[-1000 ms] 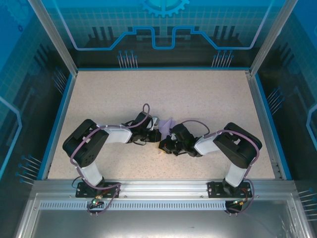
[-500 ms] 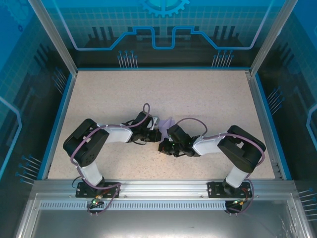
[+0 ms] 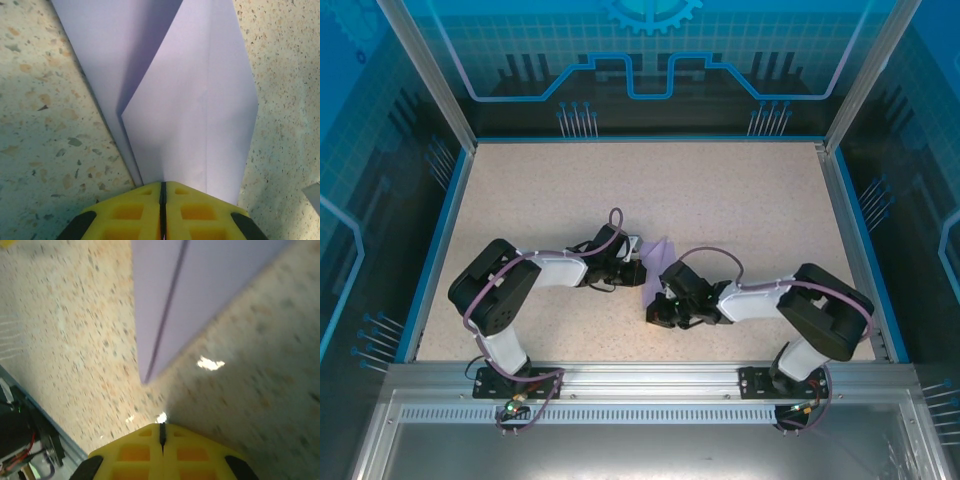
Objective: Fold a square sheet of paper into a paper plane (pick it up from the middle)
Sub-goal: Fourth fold the wing at the center of the table.
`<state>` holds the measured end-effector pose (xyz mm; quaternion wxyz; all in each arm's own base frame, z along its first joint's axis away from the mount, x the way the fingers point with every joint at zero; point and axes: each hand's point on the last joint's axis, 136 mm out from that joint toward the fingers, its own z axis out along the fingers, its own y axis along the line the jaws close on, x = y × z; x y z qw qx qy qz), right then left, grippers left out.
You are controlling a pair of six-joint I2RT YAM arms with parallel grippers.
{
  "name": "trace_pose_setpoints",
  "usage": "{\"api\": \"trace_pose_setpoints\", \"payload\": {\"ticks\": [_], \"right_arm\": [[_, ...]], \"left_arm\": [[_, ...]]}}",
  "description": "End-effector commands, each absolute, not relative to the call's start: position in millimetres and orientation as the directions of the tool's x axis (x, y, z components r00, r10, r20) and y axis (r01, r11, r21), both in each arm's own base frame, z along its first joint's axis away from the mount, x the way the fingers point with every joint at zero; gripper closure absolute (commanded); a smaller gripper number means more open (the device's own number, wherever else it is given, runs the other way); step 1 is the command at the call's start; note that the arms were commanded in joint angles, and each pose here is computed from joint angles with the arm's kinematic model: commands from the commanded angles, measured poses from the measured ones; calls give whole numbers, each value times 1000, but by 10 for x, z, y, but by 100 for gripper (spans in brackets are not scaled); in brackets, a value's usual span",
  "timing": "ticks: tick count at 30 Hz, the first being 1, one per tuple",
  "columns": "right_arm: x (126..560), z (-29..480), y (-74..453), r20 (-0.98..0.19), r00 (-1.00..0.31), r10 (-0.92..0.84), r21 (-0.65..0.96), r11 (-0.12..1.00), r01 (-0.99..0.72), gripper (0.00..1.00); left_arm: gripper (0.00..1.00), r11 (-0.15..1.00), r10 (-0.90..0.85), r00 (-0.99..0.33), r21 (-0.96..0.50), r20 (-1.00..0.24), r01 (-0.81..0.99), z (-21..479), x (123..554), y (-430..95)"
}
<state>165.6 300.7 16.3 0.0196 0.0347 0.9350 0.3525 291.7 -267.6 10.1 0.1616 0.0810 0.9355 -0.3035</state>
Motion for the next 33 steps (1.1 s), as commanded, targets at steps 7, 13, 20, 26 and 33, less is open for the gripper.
{"api": "trace_pose_setpoints", "payload": {"ticks": [7, 13, 20, 26, 33], "right_arm": [[2440, 681, 2812, -90, -977, 195, 741, 668, 65, 97], [2918, 556, 2797, -73, -963, 258, 750, 651, 118, 99], [3148, 371, 2893, -58, -965, 256, 748, 651, 129, 98], [3196, 60, 2780, -62, -960, 272, 686, 711, 157, 98], [3377, 35, 2556, -166, -950, 265, 567, 814, 128, 97]], "left_arm": [[90, 900, 96, -975, -402, -202, 172, -461, 2612, -2302], [90, 895, 92, -973, -411, -212, 174, -418, 2639, -2328], [90, 893, 97, -971, -411, -217, 182, -397, 2658, -2338], [90, 897, 102, -971, -402, -218, 185, -402, 2650, -2319], [90, 917, 128, -969, -347, -212, 197, -467, 2604, -2204]]}}
